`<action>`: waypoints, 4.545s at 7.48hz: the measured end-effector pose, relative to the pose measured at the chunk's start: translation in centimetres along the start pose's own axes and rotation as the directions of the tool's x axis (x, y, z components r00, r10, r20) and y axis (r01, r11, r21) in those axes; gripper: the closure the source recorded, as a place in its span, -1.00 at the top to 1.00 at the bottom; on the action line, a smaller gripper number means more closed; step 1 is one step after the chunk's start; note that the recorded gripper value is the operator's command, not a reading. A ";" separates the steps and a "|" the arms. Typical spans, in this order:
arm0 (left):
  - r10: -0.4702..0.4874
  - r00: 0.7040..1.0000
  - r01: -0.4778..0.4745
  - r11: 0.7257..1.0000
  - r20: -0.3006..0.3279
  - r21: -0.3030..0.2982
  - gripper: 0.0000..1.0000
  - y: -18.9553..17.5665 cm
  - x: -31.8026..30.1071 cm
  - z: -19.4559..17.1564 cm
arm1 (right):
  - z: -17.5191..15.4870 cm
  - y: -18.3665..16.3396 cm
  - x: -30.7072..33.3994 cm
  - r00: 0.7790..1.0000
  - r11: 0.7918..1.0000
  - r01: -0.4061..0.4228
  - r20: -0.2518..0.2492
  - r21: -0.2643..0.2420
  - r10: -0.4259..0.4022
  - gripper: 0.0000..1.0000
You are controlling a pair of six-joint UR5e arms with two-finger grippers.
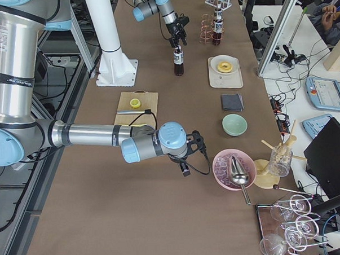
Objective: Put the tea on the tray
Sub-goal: 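Lower the tea bottle onto the table near the tray and release, then retract the left gripper to the rack while the right gripper reaches for the bottle, then grasp the tea bottle cap with the right gripper, then lift and carry the tea bottle with the right gripper onto the tray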
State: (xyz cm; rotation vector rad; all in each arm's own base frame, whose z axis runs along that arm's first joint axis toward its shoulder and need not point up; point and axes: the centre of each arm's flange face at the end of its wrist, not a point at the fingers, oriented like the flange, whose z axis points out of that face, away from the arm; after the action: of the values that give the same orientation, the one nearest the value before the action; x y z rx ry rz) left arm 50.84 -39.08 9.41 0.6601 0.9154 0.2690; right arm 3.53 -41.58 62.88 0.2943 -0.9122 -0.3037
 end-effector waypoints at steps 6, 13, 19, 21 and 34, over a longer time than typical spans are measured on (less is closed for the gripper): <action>-0.118 0.993 0.118 0.993 0.026 -0.030 0.83 -2.8 -11.3 -4.6 | -1.1 -9.3 -8.6 0.997 0.996 -0.068 0.023 0.052 0.067 1.00; -0.012 0.998 0.023 0.984 0.062 -0.179 0.91 1.8 -40.0 -11.3 | 6.4 -20.6 -44.6 0.947 0.940 -0.319 0.069 0.120 0.313 0.98; 0.007 0.998 0.002 0.986 0.055 -0.164 0.92 5.2 -45.3 -10.6 | 9.7 -25.5 -70.0 0.912 0.906 -0.401 -0.029 0.134 0.408 0.79; 0.005 0.999 0.003 0.987 0.052 -0.158 0.92 5.7 -45.5 -10.8 | 11.5 -27.1 -72.4 0.908 0.904 -0.405 -0.055 0.135 0.415 0.39; -0.022 0.999 0.027 0.992 0.043 -0.127 0.93 6.2 -45.4 -11.1 | 11.7 -27.0 -72.3 0.895 0.902 -0.413 -0.126 0.124 0.427 -1.00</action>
State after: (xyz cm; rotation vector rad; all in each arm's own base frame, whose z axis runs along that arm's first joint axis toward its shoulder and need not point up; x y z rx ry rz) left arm 15.31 -51.62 37.78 0.5345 0.8584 0.2885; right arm -51.07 -40.38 7.15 0.1954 -0.8177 0.1631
